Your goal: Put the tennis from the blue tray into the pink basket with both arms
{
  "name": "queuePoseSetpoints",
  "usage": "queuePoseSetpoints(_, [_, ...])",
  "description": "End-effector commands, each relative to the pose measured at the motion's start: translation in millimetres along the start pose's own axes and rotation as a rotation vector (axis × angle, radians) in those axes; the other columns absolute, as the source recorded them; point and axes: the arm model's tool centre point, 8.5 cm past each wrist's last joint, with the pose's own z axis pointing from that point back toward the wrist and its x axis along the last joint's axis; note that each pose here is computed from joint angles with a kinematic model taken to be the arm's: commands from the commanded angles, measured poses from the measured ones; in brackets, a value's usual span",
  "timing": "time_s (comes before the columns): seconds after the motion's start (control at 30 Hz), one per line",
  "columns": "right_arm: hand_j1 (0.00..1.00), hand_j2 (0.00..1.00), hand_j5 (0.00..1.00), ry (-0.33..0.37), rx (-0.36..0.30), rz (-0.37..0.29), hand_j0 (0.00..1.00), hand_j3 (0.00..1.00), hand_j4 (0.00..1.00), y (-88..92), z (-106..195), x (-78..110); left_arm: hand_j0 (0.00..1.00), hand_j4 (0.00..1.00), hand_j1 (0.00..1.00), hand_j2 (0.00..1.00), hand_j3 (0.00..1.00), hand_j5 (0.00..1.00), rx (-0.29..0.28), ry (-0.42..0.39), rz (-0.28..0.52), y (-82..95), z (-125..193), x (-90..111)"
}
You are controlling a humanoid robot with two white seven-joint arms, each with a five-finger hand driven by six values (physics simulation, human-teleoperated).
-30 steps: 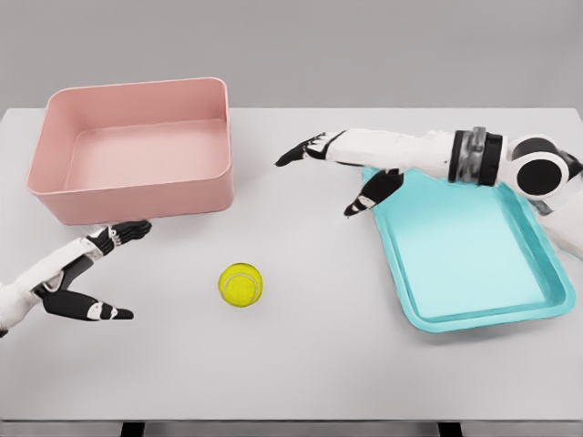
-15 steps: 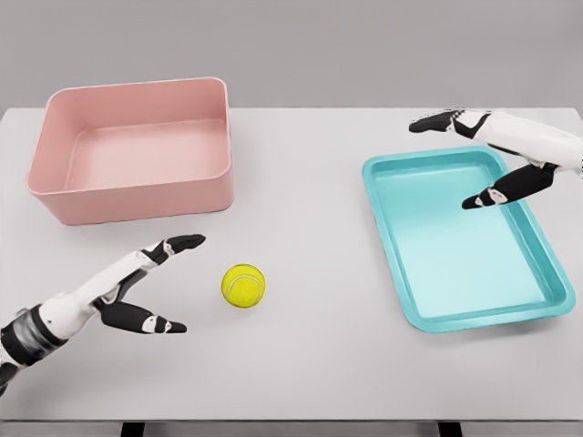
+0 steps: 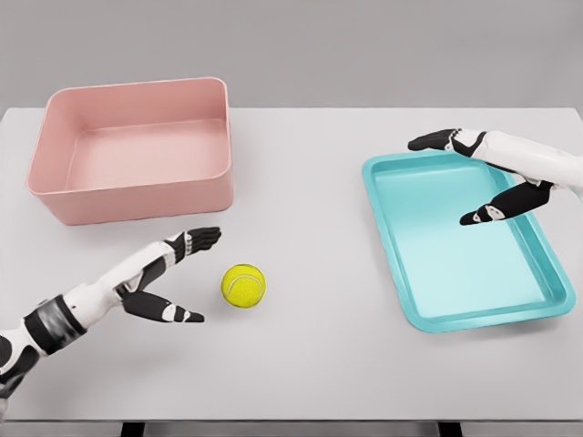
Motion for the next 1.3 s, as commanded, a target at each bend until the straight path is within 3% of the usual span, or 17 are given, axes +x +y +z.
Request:
queuePoseSetpoints(0.0, [1.00,1.00,1.00,-0.007,-0.007,-0.008,1.00,1.00,1.00,-0.2,-1,0.5,1.00,1.00,1.00,1.00,1.00,1.00,-0.002,0.015,0.014,-3.7,-3,-3])
queuePoseSetpoints(0.17, [1.00,1.00,1.00,-0.013,-0.013,-0.014,1.00,1.00,1.00,0.8,-4,0.3,1.00,1.00,1.00,1.00,1.00,1.00,-0.026,0.033,-0.087,-7.0,-12,-2])
queuePoseSetpoints(0.43, [1.00,1.00,1.00,-0.024,-0.012,-0.011,1.00,1.00,1.00,1.3,-5,2.7,1.00,1.00,1.00,1.00,1.00,1.00,-0.042,0.047,-0.174,-8.6,-22,-1])
queuePoseSetpoints(1.1, [1.00,1.00,1.00,-0.039,-0.016,-0.028,1.00,1.00,1.00,7.9,-8,4.1,1.00,1.00,1.00,1.00,1.00,1.00,-0.070,0.050,-0.127,-27.7,-49,-8])
queuePoseSetpoints(1.17, [1.00,1.00,1.00,-0.029,-0.007,-0.044,1.00,1.00,1.00,17.0,-6,1.6,1.00,1.00,1.00,1.00,1.00,1.00,-0.069,0.077,-0.116,-27.3,-49,-11])
queuePoseSetpoints(1.27, [1.00,1.00,1.00,-0.032,-0.029,-0.026,1.00,1.00,1.00,7.7,-3,6.2,1.00,1.00,1.00,1.00,1.00,1.00,-0.064,0.078,-0.116,-26.2,-52,-12])
